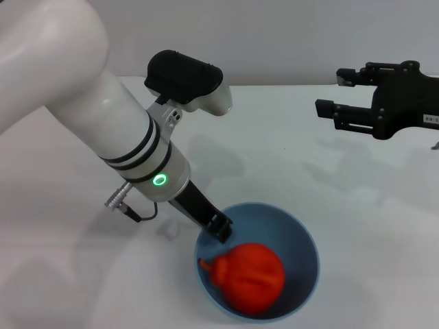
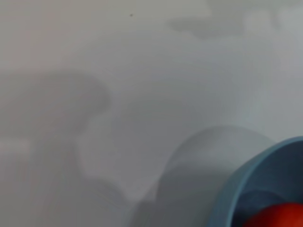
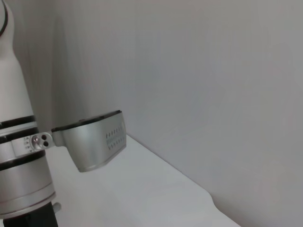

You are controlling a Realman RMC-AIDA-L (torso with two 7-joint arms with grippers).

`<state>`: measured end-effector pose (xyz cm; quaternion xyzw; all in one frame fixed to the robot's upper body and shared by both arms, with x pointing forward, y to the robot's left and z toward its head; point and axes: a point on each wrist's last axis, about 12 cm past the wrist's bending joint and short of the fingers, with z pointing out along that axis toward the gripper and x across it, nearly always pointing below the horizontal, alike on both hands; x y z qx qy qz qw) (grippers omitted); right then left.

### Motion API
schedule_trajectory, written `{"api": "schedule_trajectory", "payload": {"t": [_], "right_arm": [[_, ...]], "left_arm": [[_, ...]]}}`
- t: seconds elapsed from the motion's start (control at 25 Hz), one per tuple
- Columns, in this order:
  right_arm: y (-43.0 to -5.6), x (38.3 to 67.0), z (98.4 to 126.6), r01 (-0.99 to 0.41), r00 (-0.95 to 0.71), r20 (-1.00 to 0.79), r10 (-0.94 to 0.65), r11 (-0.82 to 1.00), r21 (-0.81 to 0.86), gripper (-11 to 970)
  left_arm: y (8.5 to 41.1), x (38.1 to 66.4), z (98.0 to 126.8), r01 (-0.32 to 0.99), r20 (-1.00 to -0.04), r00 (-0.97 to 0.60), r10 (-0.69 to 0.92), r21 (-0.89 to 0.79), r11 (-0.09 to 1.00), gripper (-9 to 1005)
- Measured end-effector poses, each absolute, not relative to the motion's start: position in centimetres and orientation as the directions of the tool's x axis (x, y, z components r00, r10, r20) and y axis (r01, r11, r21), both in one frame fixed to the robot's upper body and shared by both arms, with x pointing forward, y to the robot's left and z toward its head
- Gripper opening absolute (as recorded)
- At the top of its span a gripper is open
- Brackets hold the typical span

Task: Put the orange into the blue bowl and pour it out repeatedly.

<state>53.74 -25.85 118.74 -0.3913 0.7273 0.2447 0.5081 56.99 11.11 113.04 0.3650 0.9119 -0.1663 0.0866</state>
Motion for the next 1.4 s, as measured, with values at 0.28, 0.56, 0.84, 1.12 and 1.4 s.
{"api": "schedule_trajectory", "payload": {"t": [0.28,0.56,0.84,1.12,1.4], "right_arm": [[-26.4,53.5,118.7,-0.810,-0.187,-0.947,-0.260,0.587,-0.002,593],[-26.8,53.3,117.9,-0.806,-0.201,-0.944,-0.263,0.592,0.007,593],[-27.2,53.5,117.2,-0.797,-0.194,-0.943,-0.272,0.603,-0.009,592],[-28.8,54.3,115.4,-0.707,-0.282,-0.959,0.031,0.669,0.230,593],[-31.6,54.4,112.3,-0.553,-0.341,-0.820,0.460,0.607,0.571,592]], "left_arm": [[11.7,57.5,113.7,0.671,-0.290,-0.740,0.606,-0.258,0.696,261],[13.0,58.7,115.5,0.637,-0.361,-0.763,0.537,-0.279,0.718,634],[15.9,59.9,119.1,0.612,-0.520,-0.748,0.412,-0.303,0.730,720],[25.2,59.6,120.9,0.582,-0.753,-0.617,-0.226,-0.631,0.513,768],[32.7,56.5,117.7,0.597,-0.629,-0.393,-0.671,-0.729,0.335,765]]}}
